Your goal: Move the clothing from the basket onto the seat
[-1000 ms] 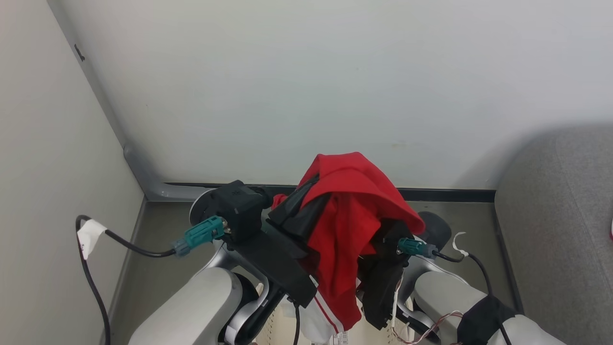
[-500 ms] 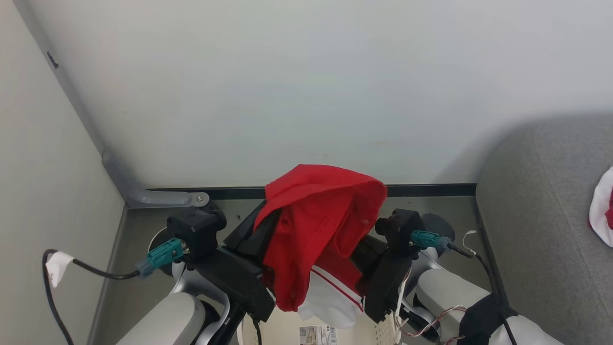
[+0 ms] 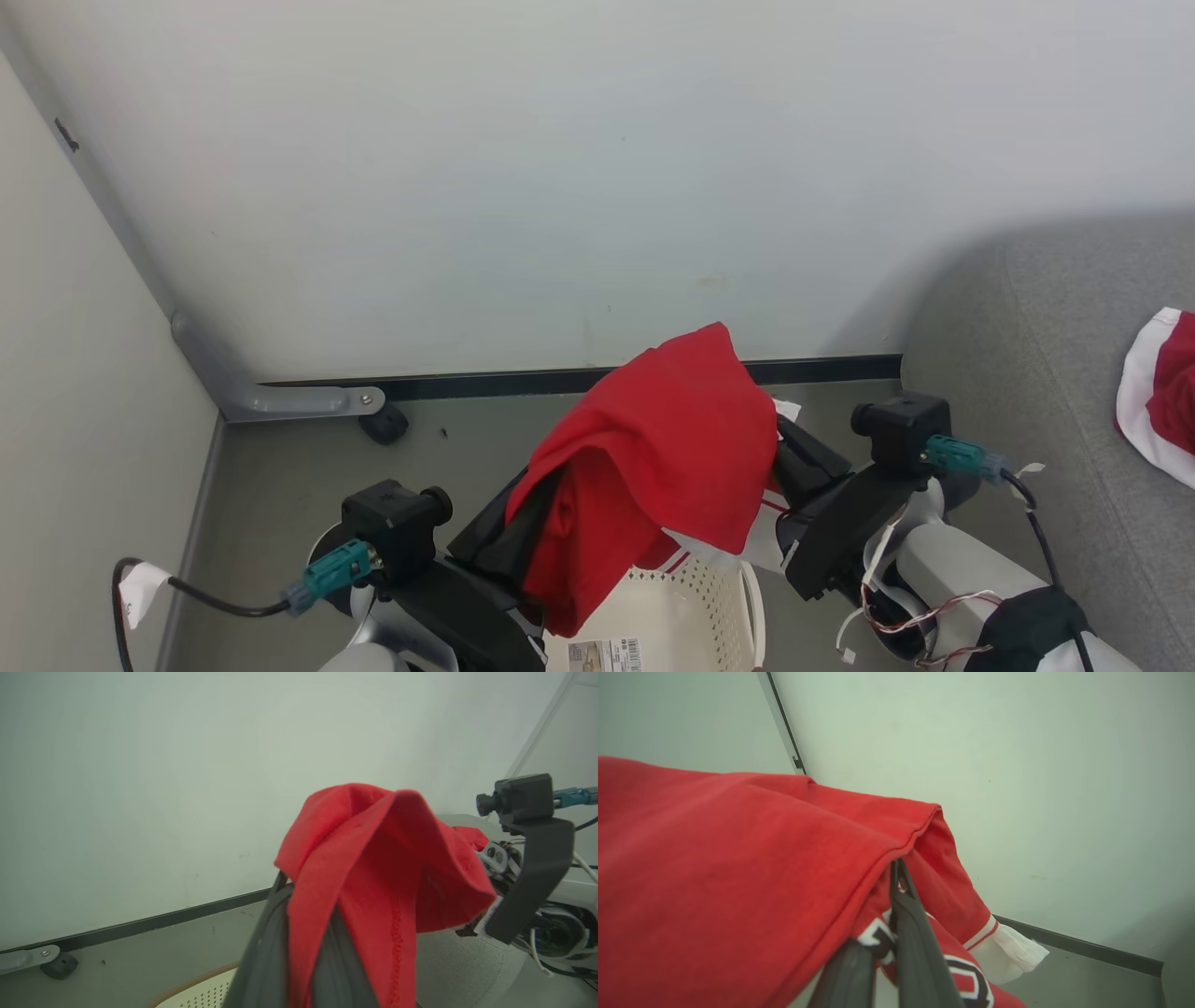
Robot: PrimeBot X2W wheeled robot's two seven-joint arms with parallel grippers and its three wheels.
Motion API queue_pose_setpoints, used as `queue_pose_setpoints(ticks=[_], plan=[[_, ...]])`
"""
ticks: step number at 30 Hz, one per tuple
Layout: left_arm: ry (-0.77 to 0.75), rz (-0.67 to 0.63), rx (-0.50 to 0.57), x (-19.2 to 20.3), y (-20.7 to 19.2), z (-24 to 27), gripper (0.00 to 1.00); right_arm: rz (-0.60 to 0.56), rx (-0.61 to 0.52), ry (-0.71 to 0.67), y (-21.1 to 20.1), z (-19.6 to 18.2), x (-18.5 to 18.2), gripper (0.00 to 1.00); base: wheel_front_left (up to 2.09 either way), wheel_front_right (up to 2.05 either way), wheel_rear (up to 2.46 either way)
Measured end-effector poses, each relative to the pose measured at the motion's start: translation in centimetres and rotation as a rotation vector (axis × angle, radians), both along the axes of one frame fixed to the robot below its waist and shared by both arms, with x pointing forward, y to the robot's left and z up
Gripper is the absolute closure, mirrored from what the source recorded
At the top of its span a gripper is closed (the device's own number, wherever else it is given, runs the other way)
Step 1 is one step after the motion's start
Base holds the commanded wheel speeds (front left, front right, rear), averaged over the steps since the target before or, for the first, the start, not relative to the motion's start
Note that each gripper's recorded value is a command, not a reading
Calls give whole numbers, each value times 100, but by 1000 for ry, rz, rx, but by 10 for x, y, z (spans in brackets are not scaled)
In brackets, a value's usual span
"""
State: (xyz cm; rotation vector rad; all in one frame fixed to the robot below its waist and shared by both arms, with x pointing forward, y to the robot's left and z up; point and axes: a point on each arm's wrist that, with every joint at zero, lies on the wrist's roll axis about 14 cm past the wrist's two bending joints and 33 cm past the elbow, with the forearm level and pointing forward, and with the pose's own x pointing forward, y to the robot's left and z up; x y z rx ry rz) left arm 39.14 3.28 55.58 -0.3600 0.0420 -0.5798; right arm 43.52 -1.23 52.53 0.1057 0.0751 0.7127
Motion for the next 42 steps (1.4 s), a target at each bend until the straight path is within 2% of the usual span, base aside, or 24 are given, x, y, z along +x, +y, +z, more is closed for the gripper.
queue_pose_setpoints(ticks=[1,8,20,42], plan=[[2,-4,-2,-1,-2,0,0,-15,10,0,-4,2,1,100,0,0,0],[-25,-26,-13,1,-9,8,0,-82,59,-31,-28,18,6,100,0,0,0],[-56,-112,-2,0,-34,12,0,-271,85,-81,-100,35,6,100,0,0,0],[-116,-358,43,-13,-106,15,0,-596,69,-169,-217,52,-48,100,0,0,0]])
